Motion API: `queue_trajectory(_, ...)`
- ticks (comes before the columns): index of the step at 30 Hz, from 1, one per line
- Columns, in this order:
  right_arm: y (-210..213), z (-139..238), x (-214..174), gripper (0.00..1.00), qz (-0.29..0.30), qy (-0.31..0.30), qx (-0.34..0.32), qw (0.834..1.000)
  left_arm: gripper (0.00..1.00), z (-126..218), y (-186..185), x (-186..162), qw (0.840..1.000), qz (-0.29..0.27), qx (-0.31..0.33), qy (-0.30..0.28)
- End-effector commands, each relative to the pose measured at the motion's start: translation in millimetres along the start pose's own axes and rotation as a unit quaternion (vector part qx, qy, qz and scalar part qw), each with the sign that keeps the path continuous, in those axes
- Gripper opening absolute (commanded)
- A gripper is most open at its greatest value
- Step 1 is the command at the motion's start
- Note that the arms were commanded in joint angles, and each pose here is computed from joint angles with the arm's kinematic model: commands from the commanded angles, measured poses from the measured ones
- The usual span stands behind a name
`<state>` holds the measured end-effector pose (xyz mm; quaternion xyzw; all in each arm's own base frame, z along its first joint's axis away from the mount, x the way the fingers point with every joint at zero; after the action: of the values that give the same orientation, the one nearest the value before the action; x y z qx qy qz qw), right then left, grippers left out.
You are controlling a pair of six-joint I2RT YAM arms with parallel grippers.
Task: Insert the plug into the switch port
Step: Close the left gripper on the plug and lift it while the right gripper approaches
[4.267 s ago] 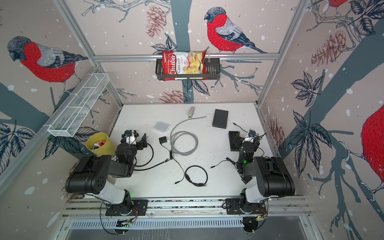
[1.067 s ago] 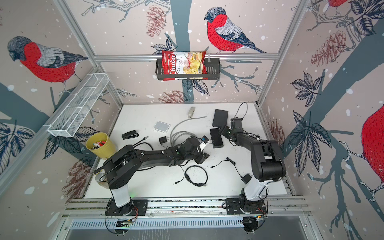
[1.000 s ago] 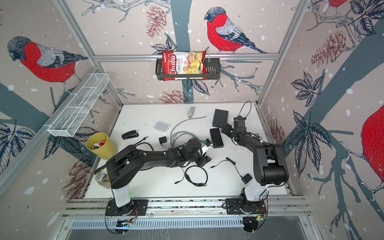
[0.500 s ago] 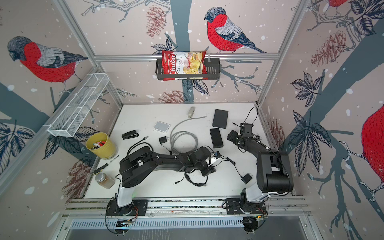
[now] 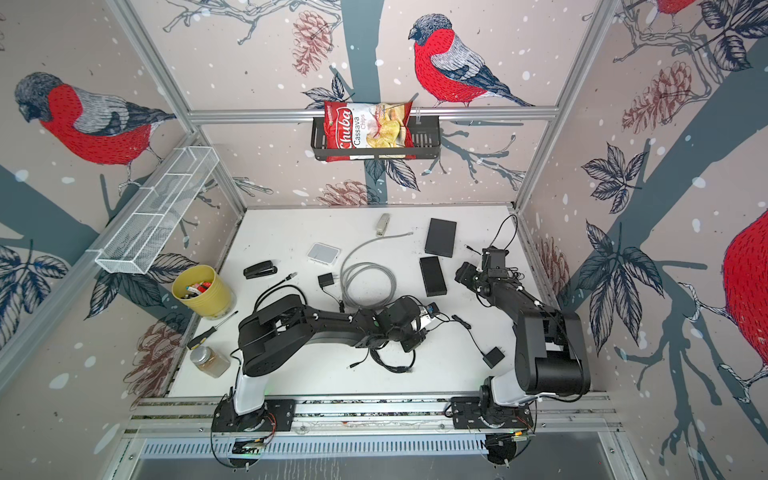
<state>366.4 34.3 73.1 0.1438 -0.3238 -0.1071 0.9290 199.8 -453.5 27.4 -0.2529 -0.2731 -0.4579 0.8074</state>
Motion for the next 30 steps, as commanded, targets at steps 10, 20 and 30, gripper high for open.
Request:
queue_trajectory(10,43.7,37.9,-3.9,0.73,0.068,-0.032,0.055,0.996,0.0,27.1,17.6,17.1,0.997,0.036,-0.062,0.01)
queue_trajectory(20,74.6,60.7,-49.8,0.67,0.121,-0.029,0.104,0.987,0.0,61.8,25.8,36.0,0.992,0.024,-0.12,0.004)
queue_trajectory(30,128.3,88.2,-54.1,0.55,0.276,-0.127,0.14,0.943,0.0,72.1,69.6,36.9,0.988,0.057,-0.142,0.014)
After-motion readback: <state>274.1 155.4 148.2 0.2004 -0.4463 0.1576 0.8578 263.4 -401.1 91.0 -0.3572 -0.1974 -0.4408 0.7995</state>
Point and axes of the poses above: each gripper's point midway between its finger pads, its own z axis back along the fingers, its own y axis along the line the jaws close on, x = y × z, the point moved 1 cm from there along z, back along the fingers, and after that the axes turned 9 degrees about z, right-handed, at the moved point
